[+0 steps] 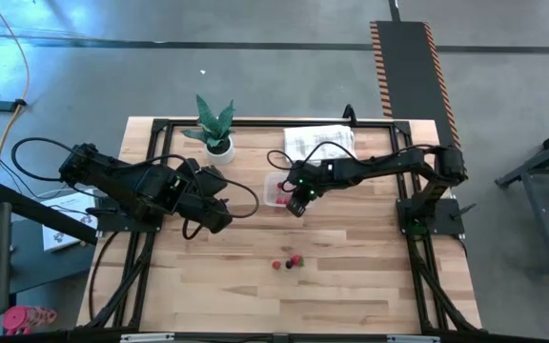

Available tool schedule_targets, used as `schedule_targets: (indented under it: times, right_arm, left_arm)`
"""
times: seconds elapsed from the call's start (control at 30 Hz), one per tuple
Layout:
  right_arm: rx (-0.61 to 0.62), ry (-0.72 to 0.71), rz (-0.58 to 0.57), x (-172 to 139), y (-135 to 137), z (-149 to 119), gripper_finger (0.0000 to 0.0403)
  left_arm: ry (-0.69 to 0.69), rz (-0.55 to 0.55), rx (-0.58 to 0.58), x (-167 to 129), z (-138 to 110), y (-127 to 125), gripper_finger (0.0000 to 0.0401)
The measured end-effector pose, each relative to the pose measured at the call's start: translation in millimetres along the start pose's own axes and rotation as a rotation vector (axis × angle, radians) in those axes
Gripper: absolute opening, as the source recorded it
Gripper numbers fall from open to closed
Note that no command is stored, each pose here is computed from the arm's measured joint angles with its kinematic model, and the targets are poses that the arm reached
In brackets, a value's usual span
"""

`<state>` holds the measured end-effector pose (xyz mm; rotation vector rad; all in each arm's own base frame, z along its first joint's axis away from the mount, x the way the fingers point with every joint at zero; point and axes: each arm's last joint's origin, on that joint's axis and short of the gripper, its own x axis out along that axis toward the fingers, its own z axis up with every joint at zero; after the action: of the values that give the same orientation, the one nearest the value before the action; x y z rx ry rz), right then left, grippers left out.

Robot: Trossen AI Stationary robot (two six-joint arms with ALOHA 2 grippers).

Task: Pick and placing Produce into tupperware
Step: Put the strawberry into the transparent bin

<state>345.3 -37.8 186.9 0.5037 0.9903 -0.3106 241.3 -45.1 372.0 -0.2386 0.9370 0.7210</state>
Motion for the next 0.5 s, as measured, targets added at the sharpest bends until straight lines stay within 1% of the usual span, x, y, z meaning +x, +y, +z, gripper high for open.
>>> schedule_targets:
  times: [0.17,0.3,0.4,0.5]
  right_arm:
    - [0.021,0.011,0.022,-3,3,3,0.013]
    - [0.001,0.024,0.052,-21,17,12,0.0146]
    - [-0.028,0.056,0.022,-43,32,17,0.015]
    - [-0.082,0.099,-0.07,-75,46,17,0.0152]
  left_arm:
    - [-0.002,-0.003,0.014,0,0,0,0.0234]
    - [-0.033,-0.035,0.067,3,4,-8,0.0234]
    - [-0.052,-0.078,0.128,7,8,-18,0.0234]
    - [-0.034,-0.092,0.218,16,9,-28,0.0234]
